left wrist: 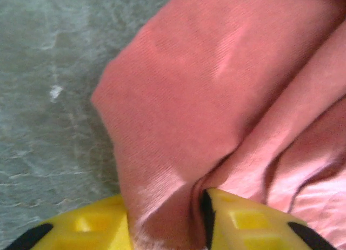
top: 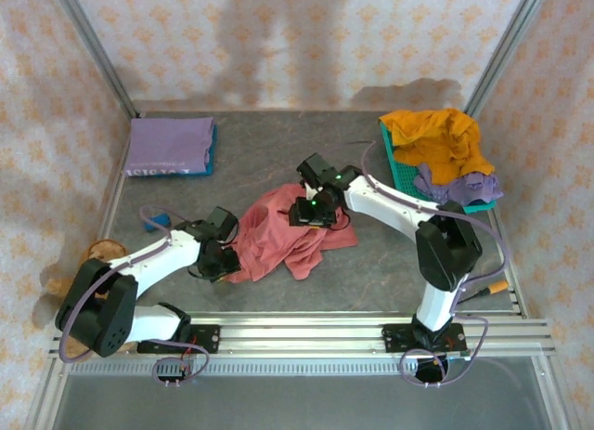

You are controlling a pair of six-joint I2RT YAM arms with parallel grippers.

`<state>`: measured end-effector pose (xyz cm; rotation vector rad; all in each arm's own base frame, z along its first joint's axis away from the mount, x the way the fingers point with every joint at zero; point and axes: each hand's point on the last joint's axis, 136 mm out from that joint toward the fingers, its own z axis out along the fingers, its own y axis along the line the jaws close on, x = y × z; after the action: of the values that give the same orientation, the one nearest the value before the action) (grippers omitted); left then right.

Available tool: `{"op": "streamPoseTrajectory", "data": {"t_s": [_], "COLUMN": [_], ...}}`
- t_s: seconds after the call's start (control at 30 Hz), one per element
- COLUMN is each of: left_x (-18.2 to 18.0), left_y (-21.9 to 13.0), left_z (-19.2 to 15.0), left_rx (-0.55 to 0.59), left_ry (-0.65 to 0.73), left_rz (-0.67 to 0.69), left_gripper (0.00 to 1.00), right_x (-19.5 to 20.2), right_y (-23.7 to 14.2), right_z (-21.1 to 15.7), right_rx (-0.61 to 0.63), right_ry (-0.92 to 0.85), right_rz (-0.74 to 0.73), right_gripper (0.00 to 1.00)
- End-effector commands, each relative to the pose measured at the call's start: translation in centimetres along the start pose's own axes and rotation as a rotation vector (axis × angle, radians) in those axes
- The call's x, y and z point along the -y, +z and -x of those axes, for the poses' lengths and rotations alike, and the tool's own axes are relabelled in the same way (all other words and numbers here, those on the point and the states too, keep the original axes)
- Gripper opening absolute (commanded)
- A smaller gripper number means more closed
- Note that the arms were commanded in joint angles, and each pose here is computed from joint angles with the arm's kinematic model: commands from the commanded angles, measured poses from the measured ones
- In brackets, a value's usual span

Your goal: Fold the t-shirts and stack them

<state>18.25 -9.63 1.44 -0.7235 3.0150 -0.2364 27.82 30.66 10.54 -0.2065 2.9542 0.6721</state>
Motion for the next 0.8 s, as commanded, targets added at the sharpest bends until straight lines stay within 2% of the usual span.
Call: {"op": "streamPoseTrajectory", "data": {"t_s": [0.0, 0.07, 0.13, 0.2, 0.37, 0.47, 0.67, 0.77], "left_x": [0.7, 1.1, 1.4, 1.7, 2.7, 3.1, 3.8, 3.8], "left_y": [0.1, 0.0, -0.1, -0.3, -2.1, -4.0, -9.4, -13.1], "left_z": [0.9, 1.1, 1.3, 1.6, 2.8, 4.0, 6.8, 8.6], "left_rx": [0.02, 0.018, 0.018, 0.023, 0.075, 0.128, 0.222, 0.303], "left_ry": [0.017, 0.026, 0.032, 0.038, 0.057, 0.074, 0.108, 0.123], "left_rz": [0.001, -0.001, -0.006, -0.007, -0.025, -0.025, -0.037, -0.04], "left_gripper": [0.24, 0.14, 0.09, 0.04, 0.0, 0.0, 0.0, 0.0], "right_x": [-0.4, -0.2, 0.3, 0.3, -0.7, -1.1, -2.0, -2.2], "right_y": [1.3, 2.0, 2.5, 2.9, 1.1, -1.1, -7.0, -10.3], "right_z": [1.7, 2.0, 2.2, 2.3, 2.5, 2.7, 3.6, 4.3], "right_rx": [0.02, 0.012, 0.01, 0.009, 0.036, 0.08, 0.207, 0.286], "right_ry": [-0.04, -0.051, -0.056, -0.062, -0.067, -0.077, -0.101, -0.113], "right_rz": [-0.002, -0.017, -0.042, -0.042, -0.009, -0.013, -0.029, -0.05], "right_gripper": [0.49, 0.49, 0.49, 0.45, 0.11, 0.01, 0.0, 0.0]}}
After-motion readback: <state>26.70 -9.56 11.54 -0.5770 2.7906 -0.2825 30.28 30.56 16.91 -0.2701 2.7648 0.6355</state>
